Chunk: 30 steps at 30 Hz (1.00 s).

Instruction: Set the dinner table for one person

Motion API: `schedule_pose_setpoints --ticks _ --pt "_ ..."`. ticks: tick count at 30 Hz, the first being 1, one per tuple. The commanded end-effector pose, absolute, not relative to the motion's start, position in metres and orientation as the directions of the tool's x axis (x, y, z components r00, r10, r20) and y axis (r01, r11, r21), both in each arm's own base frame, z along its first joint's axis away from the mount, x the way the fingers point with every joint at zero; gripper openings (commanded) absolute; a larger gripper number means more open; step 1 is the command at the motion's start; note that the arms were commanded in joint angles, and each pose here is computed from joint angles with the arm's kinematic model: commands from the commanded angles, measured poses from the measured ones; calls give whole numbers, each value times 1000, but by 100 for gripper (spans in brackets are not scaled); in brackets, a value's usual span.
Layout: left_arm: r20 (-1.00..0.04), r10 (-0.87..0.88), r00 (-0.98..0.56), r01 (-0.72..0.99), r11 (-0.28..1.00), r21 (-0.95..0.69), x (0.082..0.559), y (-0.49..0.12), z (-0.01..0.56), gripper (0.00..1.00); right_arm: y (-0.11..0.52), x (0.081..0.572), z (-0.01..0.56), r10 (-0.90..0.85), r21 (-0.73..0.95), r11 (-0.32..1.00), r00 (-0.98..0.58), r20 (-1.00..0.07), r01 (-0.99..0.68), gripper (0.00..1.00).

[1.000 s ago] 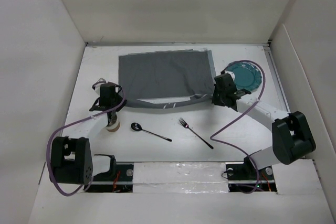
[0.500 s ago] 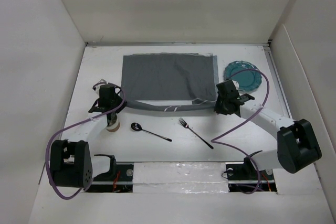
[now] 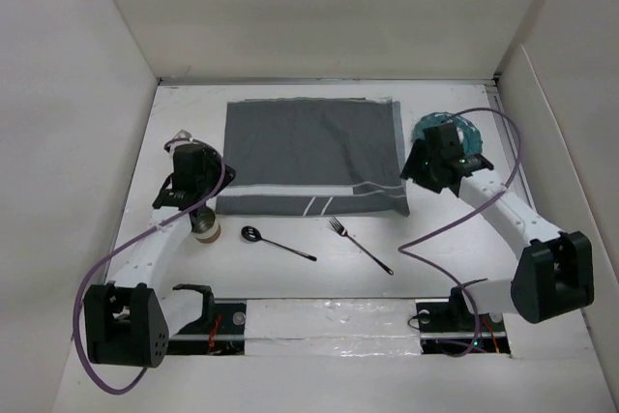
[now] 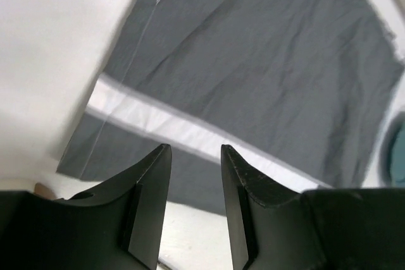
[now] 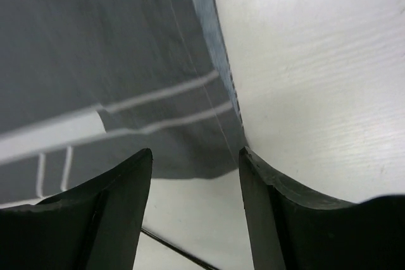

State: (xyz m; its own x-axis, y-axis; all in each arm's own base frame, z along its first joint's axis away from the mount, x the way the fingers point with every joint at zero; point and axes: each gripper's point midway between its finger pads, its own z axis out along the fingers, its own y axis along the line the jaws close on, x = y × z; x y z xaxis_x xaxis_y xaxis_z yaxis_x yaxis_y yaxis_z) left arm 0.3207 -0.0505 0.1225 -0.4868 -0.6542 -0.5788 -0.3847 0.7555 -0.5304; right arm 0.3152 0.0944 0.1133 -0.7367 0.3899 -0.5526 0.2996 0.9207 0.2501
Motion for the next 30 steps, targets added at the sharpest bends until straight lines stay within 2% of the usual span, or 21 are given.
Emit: schedule_pose_setpoints --ticks 1,2,3,4,5,9,10,11,14,15,19,22,27,30 --pt "-663 -630 -405 -252 773 -582 343 -58 192 34 69 344 149 465 333 885 -663 -587 326 62" --pt "-679 -614 -401 -220 785 -580 346 -63 202 32 61 352 149 500 360 865 -644 -579 348 60" --pt "-693 -603 -397 -198 793 -577 349 -67 210 31 40 359 148 557 383 831 -602 -573 404 50" --pt "-706 -593 -389 -148 796 -587 353 -74 228 30 35 366 150 590 423 807 -579 -563 412 34" --pt "-711 -589 -383 -123 796 -593 356 -77 236 29 32 367 142 637 459 770 -575 -514 443 0" --pt "-706 -574 -415 -55 790 -610 363 -91 247 21 -10 377 114 787 524 617 -452 -420 587 0" --pt "-706 -557 -438 -26 793 -609 363 -96 244 18 -11 381 108 830 603 550 -458 -318 578 24" --pt "-706 -557 -438 -25 793 -609 363 -97 244 18 -11 381 108 830 603 550 -459 -318 578 24" --pt "-709 -527 -469 7 800 -600 363 -102 238 17 9 372 102 785 580 603 -537 -310 548 44" --pt "-706 -520 -480 16 800 -600 363 -105 235 17 16 368 99 771 571 619 -554 -313 538 47" --pt "-693 -495 -524 36 801 -598 366 -112 220 18 41 335 67 729 517 660 -629 -268 545 49" --pt "-675 -468 -571 41 805 -593 369 -117 205 18 64 328 52 702 513 673 -679 -216 532 43" --pt "-581 -426 -694 16 797 -603 368 -131 167 20 86 325 31 661 448 713 -730 -173 539 41" --pt "-522 -423 -741 -3 779 -627 366 -138 146 21 94 327 31 644 428 732 -742 -184 530 41"
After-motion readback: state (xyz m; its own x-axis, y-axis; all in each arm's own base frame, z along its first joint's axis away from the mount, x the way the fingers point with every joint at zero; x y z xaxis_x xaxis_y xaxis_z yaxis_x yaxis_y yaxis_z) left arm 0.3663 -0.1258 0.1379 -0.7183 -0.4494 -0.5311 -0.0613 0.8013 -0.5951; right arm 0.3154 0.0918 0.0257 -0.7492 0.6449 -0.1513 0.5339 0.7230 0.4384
